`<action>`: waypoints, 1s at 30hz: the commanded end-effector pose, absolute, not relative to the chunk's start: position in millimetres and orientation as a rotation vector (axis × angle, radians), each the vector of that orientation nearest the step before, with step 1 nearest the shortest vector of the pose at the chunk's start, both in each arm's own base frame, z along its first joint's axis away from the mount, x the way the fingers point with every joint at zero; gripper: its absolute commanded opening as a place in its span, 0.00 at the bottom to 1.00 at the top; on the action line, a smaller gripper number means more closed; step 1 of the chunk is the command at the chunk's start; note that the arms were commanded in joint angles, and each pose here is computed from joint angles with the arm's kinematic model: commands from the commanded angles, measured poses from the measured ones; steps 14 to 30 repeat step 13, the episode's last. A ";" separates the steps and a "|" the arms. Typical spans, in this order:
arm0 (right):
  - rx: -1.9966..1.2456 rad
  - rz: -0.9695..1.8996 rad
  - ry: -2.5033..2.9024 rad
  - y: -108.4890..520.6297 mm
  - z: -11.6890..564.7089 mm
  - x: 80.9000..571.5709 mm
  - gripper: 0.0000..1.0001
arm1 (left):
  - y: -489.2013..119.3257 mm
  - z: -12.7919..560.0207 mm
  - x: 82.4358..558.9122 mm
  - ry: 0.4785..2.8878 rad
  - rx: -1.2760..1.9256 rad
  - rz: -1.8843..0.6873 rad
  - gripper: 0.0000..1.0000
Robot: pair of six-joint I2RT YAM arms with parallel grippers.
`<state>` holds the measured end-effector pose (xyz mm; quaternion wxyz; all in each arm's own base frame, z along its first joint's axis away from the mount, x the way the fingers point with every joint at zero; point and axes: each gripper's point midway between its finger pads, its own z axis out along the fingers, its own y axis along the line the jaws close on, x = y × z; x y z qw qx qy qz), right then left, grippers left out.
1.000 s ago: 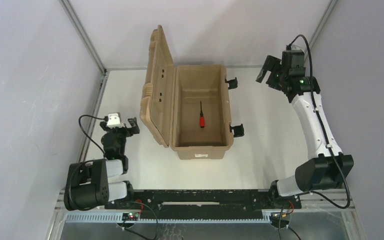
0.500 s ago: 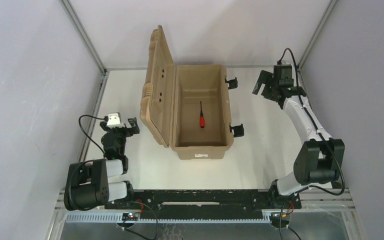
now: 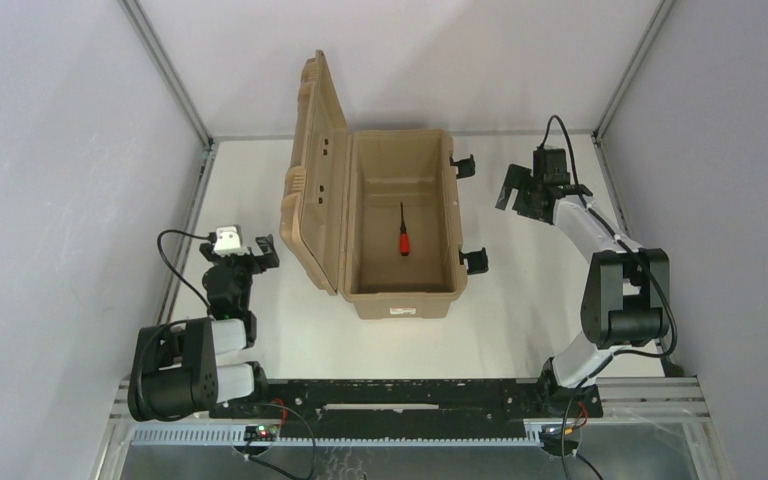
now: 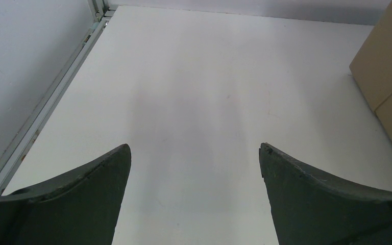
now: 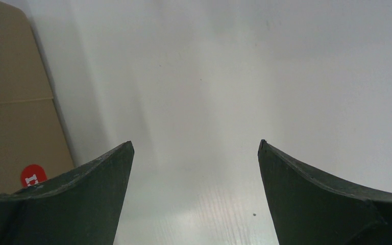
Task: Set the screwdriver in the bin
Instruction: Reset both arms
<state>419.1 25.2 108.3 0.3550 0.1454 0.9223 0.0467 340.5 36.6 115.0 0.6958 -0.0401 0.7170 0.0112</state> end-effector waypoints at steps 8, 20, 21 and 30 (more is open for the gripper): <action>0.226 0.220 2.313 40.7 114.6 437.3 1.00 | 37.4 139.9 350.4 1.528 -0.084 0.030 1.00; 0.225 0.241 2.308 44.0 115.2 439.0 1.00 | 37.8 140.3 350.5 1.527 -0.084 0.032 1.00; 0.225 0.241 2.308 44.0 115.2 439.0 1.00 | 37.8 140.3 350.5 1.527 -0.084 0.032 1.00; 0.225 0.241 2.308 44.0 115.2 439.0 1.00 | 37.8 140.3 350.5 1.527 -0.084 0.032 1.00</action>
